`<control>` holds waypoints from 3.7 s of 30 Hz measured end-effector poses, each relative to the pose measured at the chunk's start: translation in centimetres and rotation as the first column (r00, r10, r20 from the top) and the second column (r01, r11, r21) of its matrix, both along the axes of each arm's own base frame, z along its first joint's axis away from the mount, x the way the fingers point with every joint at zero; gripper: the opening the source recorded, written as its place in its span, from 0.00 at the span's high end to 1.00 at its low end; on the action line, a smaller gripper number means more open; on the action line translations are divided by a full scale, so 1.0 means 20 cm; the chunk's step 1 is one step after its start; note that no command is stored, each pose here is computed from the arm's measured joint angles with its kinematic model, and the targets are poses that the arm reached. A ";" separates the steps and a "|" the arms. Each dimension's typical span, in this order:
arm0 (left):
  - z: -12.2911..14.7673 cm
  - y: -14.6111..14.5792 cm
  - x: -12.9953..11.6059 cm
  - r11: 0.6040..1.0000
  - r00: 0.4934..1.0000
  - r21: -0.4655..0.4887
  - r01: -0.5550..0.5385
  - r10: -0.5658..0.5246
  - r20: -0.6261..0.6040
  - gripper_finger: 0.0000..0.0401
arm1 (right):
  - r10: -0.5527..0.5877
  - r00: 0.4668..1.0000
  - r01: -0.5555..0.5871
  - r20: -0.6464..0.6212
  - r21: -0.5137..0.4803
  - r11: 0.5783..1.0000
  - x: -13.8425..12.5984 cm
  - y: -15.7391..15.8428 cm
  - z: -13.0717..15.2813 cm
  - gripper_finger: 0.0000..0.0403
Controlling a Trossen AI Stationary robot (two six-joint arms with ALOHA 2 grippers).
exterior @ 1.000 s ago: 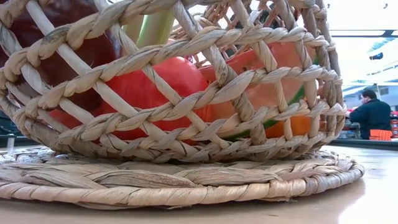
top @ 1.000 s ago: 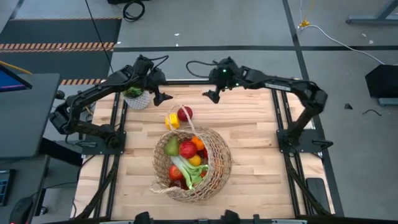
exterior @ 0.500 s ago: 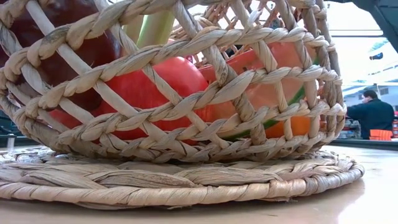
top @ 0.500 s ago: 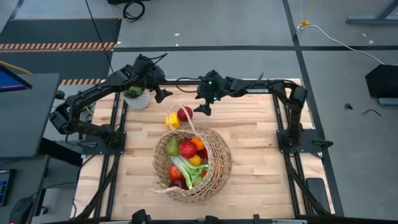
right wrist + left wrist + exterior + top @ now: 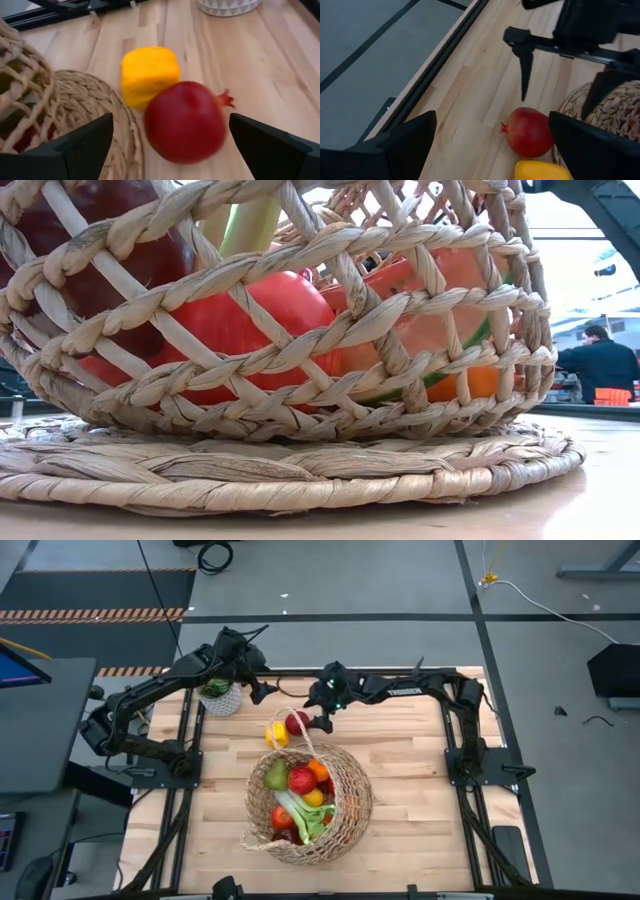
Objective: Build produce basket
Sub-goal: Put the pomegranate into the basket
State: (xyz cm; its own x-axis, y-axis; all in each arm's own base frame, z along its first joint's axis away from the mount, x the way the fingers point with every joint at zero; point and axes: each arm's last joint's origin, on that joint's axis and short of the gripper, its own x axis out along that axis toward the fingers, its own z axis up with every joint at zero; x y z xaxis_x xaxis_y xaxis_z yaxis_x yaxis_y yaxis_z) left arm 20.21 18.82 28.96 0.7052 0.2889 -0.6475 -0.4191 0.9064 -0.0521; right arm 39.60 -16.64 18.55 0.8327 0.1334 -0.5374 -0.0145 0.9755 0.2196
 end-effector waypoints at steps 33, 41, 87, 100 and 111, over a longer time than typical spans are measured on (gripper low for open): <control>-0.11 -0.02 -0.01 0.998 0.999 -0.055 -0.015 0.013 -0.037 0.02 | -0.183 0.983 0.183 0.029 0.006 0.983 0.18 0.15 -0.22 0.01; -0.11 -0.02 -0.01 0.998 0.999 -0.054 -0.015 0.013 -0.035 0.02 | -0.160 0.987 0.159 0.023 0.020 0.987 0.19 0.17 -0.22 0.01; -0.17 0.02 0.02 0.989 0.986 -0.048 -0.142 0.137 -0.097 0.02 | -0.145 0.975 0.116 -0.170 -0.174 0.978 -0.07 0.13 0.13 0.26; -0.30 0.06 0.06 0.980 0.974 -0.116 -0.159 0.136 -0.180 0.02 | -0.211 0.961 0.168 -0.177 -0.227 0.959 -0.05 0.01 0.01 0.02; -0.30 0.06 0.06 0.982 0.973 -0.116 -0.146 0.121 -0.197 0.02 | -0.219 0.944 0.166 -0.248 -0.217 0.962 -0.01 -0.02 -0.20 0.05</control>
